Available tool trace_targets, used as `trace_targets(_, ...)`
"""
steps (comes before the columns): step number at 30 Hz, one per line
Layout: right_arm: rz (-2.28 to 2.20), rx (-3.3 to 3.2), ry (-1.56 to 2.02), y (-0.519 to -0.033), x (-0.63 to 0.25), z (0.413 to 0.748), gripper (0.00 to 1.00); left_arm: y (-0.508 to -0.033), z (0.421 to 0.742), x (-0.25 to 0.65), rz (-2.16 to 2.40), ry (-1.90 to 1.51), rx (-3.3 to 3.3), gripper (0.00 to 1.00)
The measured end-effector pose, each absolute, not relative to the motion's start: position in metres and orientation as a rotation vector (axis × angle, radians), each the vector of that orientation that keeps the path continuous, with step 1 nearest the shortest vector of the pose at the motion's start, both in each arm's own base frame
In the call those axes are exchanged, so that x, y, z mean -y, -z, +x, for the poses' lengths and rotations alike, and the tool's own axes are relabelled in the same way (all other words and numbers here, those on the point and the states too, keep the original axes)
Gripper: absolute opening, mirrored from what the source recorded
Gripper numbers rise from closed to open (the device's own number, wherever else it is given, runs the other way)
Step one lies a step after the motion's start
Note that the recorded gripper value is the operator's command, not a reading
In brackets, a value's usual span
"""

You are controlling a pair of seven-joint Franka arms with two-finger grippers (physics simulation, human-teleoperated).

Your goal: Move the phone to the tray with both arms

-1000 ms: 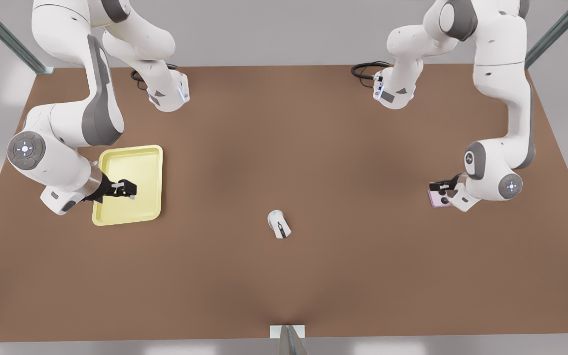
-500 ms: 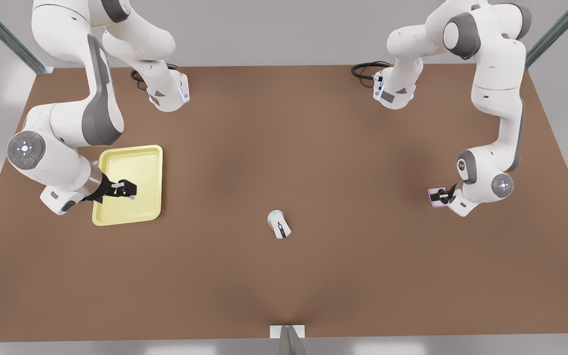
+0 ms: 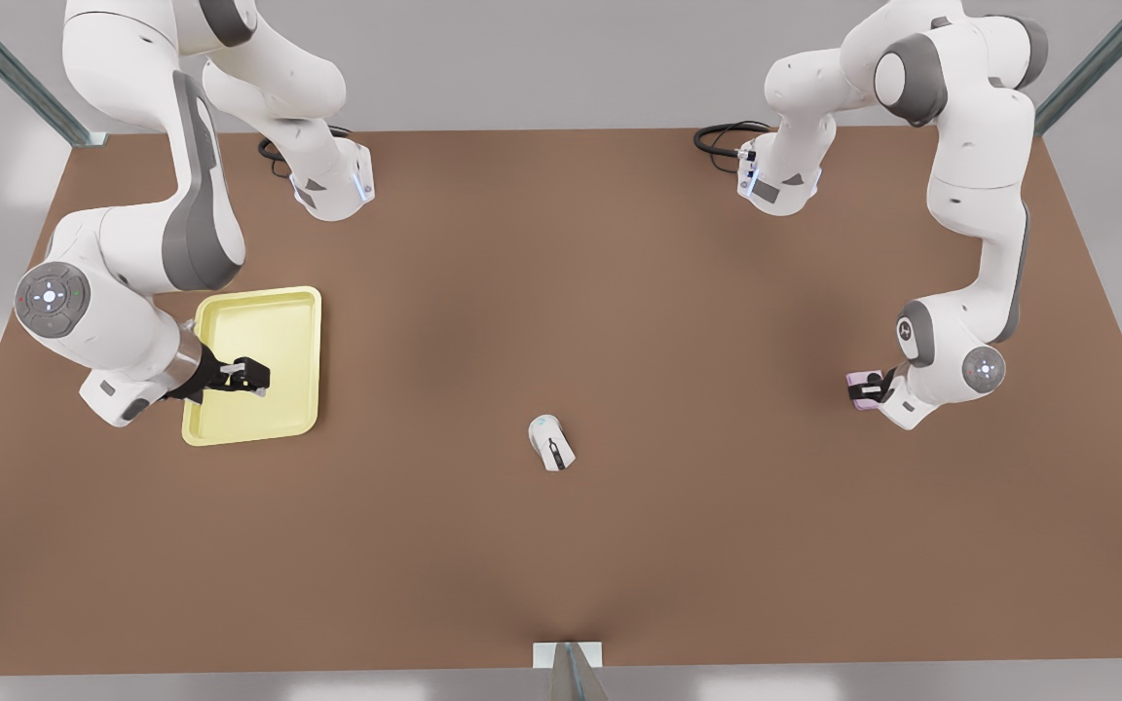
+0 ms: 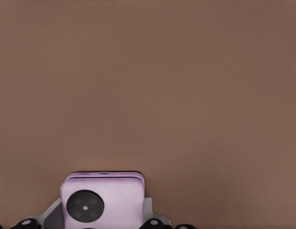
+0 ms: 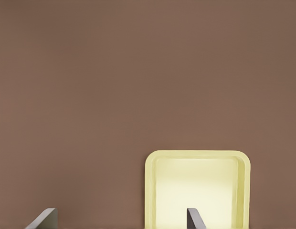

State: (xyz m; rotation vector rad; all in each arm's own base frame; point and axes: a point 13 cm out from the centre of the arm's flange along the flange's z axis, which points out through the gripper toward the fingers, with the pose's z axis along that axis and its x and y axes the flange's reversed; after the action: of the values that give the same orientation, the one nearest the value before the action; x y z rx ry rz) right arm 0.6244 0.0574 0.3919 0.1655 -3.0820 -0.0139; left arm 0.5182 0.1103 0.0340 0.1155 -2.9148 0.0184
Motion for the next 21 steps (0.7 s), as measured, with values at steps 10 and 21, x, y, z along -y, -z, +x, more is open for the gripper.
trace_targets(10, 0.168, 3.08, 0.016, -0.391, -0.056, 0.624, 1.0, -0.076, 0.555, 0.037, -0.159, 0.023, 2.981, 0.78)
trace_targets(21, 0.174, 3.082, 0.018, -0.391, -0.058, 0.625, 1.0, -0.103, 0.492, 0.463, -0.361, 0.012, 2.979, 0.79)
